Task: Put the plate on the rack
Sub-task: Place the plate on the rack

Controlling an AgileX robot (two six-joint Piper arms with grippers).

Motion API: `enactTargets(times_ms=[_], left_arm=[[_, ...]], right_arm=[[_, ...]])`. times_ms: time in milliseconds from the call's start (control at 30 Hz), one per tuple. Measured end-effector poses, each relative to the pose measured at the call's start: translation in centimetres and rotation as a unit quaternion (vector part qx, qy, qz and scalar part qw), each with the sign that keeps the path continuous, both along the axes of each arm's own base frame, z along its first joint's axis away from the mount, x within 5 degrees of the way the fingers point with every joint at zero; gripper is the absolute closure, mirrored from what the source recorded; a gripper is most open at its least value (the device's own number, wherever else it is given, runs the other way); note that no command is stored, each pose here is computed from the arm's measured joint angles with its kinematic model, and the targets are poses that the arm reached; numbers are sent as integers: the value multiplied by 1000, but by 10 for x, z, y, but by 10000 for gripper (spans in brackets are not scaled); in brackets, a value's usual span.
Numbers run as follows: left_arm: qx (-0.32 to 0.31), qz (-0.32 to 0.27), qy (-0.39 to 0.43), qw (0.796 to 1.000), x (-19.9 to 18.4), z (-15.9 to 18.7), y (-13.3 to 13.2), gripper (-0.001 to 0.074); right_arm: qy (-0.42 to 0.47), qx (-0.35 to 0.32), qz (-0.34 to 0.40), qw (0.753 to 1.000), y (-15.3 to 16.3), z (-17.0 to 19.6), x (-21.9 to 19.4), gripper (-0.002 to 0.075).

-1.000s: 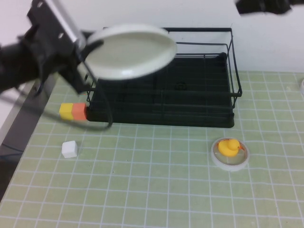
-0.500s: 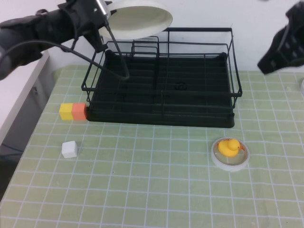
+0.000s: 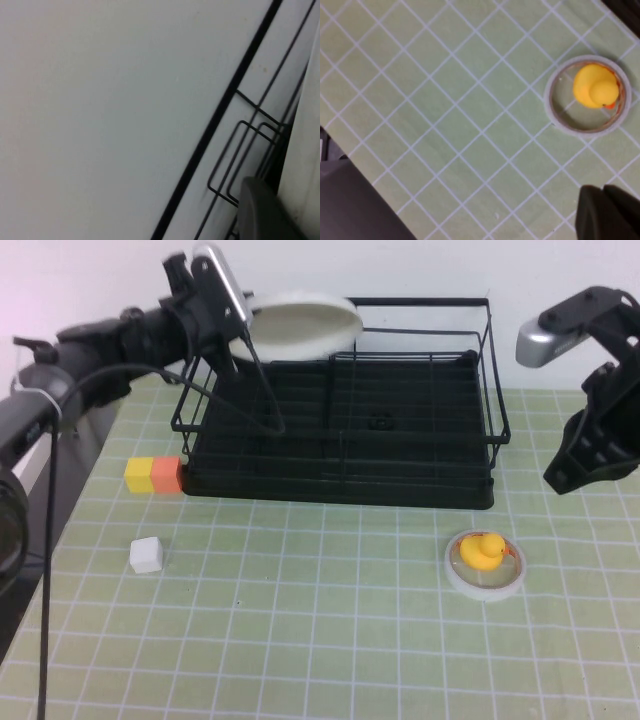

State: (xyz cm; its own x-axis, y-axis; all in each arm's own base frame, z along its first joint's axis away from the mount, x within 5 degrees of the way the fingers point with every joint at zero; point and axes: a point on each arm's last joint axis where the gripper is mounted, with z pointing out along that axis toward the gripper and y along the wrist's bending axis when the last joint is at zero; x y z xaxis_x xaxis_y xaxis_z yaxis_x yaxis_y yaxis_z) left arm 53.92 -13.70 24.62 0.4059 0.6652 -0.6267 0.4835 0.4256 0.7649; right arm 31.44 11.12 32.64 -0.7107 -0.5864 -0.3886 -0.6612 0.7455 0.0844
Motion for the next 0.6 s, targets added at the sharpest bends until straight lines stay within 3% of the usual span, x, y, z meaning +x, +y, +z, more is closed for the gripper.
enactTargets(times_ms=[367, 433, 600], left_arm=[[13, -13, 19, 1000, 5, -31, -3, 637], [11, -19, 18, 1000, 4, -31, -3, 573], [0, -28, 20, 999, 3, -28, -5, 311]], right_arm=[[-14, 1, -5, 1000, 0, -3, 3, 725], [-15, 2, -5, 1000, 0, -2, 3, 725], [-20, 2, -5, 1000, 0, -2, 4, 726]])
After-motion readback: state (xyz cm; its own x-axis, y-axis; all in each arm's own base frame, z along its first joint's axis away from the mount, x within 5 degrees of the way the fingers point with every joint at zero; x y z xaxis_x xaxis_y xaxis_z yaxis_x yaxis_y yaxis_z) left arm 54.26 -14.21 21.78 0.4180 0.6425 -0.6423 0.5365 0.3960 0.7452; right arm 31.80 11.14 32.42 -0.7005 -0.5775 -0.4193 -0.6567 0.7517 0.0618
